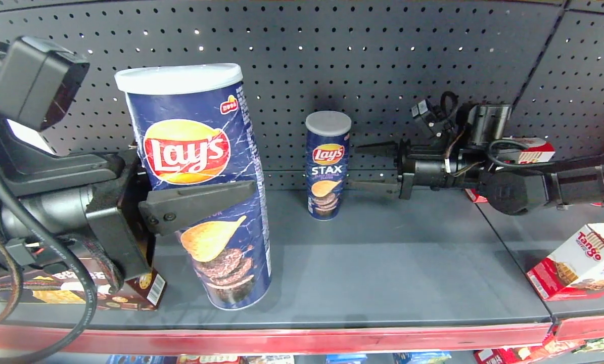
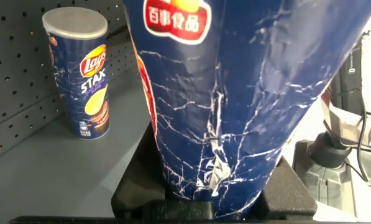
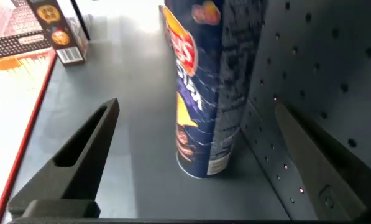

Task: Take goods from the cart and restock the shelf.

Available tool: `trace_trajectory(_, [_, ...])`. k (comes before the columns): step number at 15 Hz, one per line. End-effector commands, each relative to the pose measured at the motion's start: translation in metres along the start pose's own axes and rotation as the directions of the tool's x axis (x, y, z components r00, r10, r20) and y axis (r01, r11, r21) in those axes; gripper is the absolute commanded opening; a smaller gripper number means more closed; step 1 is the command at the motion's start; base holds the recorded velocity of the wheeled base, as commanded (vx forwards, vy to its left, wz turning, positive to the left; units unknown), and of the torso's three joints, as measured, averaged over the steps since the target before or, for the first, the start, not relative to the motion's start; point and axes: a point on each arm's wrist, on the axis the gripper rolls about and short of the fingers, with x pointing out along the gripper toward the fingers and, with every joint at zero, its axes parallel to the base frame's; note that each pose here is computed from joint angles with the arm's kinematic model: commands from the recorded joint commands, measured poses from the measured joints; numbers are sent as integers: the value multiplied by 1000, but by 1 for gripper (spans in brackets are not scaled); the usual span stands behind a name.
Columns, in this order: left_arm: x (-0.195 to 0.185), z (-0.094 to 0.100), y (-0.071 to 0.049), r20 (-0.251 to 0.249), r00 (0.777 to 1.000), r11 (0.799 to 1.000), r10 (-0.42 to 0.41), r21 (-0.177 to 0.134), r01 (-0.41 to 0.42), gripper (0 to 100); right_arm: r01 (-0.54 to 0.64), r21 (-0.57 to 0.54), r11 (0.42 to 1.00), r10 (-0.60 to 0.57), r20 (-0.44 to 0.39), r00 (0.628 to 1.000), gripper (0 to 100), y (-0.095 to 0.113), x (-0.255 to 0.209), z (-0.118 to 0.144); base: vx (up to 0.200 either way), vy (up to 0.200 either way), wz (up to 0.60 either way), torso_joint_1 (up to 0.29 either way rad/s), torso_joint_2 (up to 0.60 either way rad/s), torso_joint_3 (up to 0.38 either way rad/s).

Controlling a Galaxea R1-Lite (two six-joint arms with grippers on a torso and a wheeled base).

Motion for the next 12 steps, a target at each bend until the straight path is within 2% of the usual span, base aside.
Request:
trace_trajectory(1, [1, -1, 1, 3, 1000, 1000, -1, 2, 0, 0, -7, 18, 1000, 8, -11, 1000, 100, -7, 8, -12, 0, 0, 0, 0, 0, 0])
trace_trajectory(5, [8, -5, 6, 2, 1000, 1000, 0, 0, 0, 0, 67, 34, 997, -65, -49, 997, 100, -13, 28, -23, 0, 0, 0, 0, 0, 0])
trace_trajectory(12, [9, -8, 7, -9, 1000, 1000, -13, -8, 13, 0, 47, 64, 997, -45, -22, 999, 100, -30, 59, -40, 0, 0, 0, 0, 0, 0])
